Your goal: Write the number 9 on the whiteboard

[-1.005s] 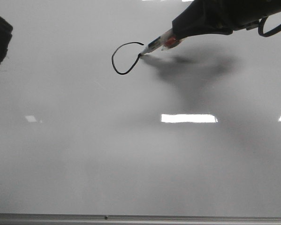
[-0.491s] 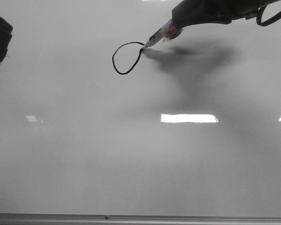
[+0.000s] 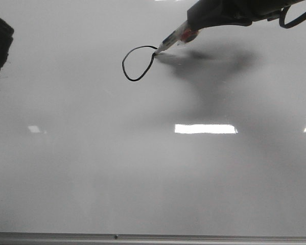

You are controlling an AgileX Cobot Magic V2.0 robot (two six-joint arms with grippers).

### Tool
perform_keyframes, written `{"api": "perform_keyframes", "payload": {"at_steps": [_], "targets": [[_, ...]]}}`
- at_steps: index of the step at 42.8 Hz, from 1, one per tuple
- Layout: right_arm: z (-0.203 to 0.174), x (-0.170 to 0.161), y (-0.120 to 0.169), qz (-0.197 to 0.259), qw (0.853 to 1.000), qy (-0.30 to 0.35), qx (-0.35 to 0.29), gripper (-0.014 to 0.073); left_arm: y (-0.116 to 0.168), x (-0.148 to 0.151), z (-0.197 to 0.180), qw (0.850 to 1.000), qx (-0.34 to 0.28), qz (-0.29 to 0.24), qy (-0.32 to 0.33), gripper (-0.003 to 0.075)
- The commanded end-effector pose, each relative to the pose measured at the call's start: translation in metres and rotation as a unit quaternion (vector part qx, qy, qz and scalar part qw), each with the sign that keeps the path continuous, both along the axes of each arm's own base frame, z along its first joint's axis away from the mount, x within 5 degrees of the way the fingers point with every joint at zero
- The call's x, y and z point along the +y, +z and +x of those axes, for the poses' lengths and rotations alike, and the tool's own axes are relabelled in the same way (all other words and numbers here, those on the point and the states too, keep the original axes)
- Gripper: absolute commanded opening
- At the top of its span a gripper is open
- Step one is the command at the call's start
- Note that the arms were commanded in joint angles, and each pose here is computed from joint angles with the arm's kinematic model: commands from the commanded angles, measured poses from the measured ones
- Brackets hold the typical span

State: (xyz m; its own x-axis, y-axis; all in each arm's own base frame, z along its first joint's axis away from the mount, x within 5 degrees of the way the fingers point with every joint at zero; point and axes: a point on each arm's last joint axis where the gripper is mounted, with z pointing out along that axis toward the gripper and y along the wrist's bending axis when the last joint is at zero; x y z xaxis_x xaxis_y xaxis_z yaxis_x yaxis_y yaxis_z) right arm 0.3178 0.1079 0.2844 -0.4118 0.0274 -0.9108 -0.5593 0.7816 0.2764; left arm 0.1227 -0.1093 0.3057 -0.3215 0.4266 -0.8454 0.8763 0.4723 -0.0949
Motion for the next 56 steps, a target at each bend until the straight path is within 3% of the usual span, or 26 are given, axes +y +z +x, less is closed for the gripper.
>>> {"api": "perform_keyframes", "payload": {"at_steps": [1,12,19,27,34,38,43,50,52,56], "targets": [[0.007,-0.012,0.030,0.025,0.997,-0.057,-0.036,-0.0067,0.013,-0.001,0.001,0.999,-0.013,-0.034,0.015,-0.0019],[0.010,-0.014,0.035,0.011,0.997,-0.069,-0.045,-0.0067,0.013,-0.001,0.001,0.999,-0.013,-0.034,0.015,-0.0019],[0.008,-0.014,0.024,-0.009,0.997,-0.072,-0.031,-0.0067,0.013,-0.001,0.001,0.999,-0.013,-0.034,0.015,-0.0019],[-0.010,-0.002,-0.029,-0.059,0.996,-0.054,0.043,-0.0067,0.013,-0.001,0.001,0.999,-0.013,-0.034,0.015,-0.0019],[-0.029,0.003,-0.083,-0.096,0.986,-0.042,0.127,-0.0067,0.013,-0.001,0.001,0.999,-0.013,-0.034,0.015,-0.0019],[-0.035,0.004,-0.093,-0.101,0.984,-0.034,0.144,-0.0067,0.013,-0.001,0.001,0.999,-0.013,-0.034,0.015,-0.0019],[-0.040,0.011,-0.081,-0.070,0.990,0.002,0.126,-0.0067,0.013,-0.001,0.001,0.999,-0.013,-0.034,0.015,-0.0019],[-0.058,0.029,-0.036,0.005,0.990,0.134,0.052,-0.0067,0.013,-0.001,0.000,0.999,-0.008,-0.037,0.010,-0.0009],[-0.064,0.032,-0.023,0.015,0.986,0.163,0.035,-0.0067,0.014,-0.002,-0.001,0.999,-0.005,-0.037,0.003,0.0018],[-0.074,0.036,-0.004,0.009,0.974,0.227,0.025,-0.0067,0.021,-0.003,-0.002,0.999,-0.010,-0.039,-0.008,0.0161]]}}
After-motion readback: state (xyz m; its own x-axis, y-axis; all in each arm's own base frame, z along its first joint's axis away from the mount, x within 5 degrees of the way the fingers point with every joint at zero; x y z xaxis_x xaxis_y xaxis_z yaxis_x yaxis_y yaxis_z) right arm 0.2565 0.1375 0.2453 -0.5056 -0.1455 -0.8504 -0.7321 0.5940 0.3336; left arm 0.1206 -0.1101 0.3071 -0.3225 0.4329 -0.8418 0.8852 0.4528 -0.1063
